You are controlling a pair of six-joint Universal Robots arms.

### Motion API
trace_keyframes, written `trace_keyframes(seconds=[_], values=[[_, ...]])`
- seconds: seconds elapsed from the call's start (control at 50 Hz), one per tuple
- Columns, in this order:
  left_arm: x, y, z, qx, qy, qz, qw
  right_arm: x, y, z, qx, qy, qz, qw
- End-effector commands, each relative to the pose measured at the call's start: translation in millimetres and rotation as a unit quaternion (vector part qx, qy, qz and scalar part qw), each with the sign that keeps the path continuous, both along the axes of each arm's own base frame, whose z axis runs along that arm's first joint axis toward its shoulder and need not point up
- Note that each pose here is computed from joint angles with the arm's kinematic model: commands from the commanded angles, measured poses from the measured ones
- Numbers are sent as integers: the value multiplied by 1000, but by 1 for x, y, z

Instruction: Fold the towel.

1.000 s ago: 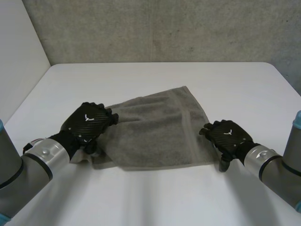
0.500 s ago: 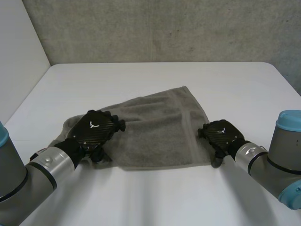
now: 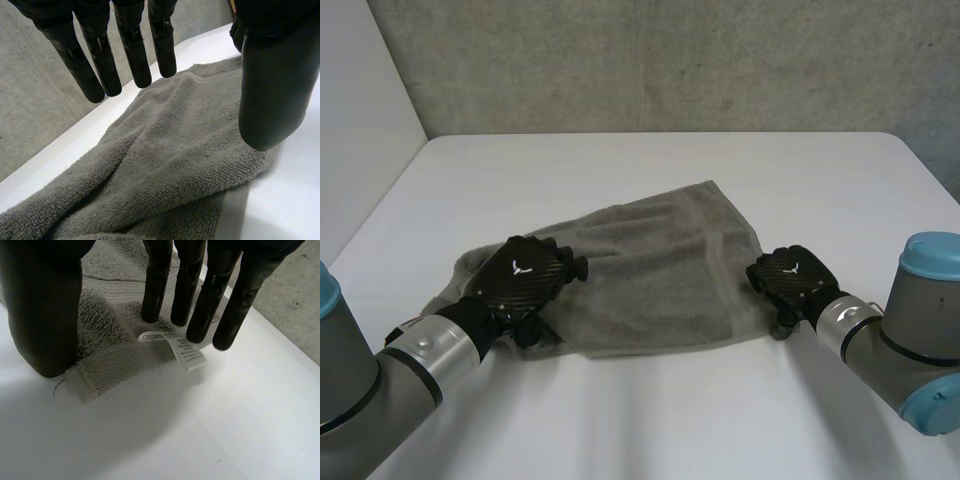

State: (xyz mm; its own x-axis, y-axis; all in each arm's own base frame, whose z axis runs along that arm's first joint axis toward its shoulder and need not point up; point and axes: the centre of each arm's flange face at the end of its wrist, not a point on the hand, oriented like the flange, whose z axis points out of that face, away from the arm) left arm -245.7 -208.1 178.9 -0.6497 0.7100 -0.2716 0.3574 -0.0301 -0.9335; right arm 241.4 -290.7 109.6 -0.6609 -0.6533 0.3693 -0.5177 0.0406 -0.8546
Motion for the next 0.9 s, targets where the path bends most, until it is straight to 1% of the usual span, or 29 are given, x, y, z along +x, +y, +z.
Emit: trace_keyframes(seconds=[0.02,0.14,0.76,0.86,0.9], values=[[-1,1,0,-1,2,-1,1000,2,0,-1,-3,-4,0,1000],[-1,1,0,4,6,0,1000,2,0,-1,3,-14,-4,1000],[-2,4,-8,15,4,-3,1000,6,4,0,6,-20,-1,1000],[-3,6,-9,16,6,-3,1000,1,-1,14,-3,-34,-17,999],[-7,11,-9,26,16,-4,1000,-4,-2,36,-18,-59,-36,997]])
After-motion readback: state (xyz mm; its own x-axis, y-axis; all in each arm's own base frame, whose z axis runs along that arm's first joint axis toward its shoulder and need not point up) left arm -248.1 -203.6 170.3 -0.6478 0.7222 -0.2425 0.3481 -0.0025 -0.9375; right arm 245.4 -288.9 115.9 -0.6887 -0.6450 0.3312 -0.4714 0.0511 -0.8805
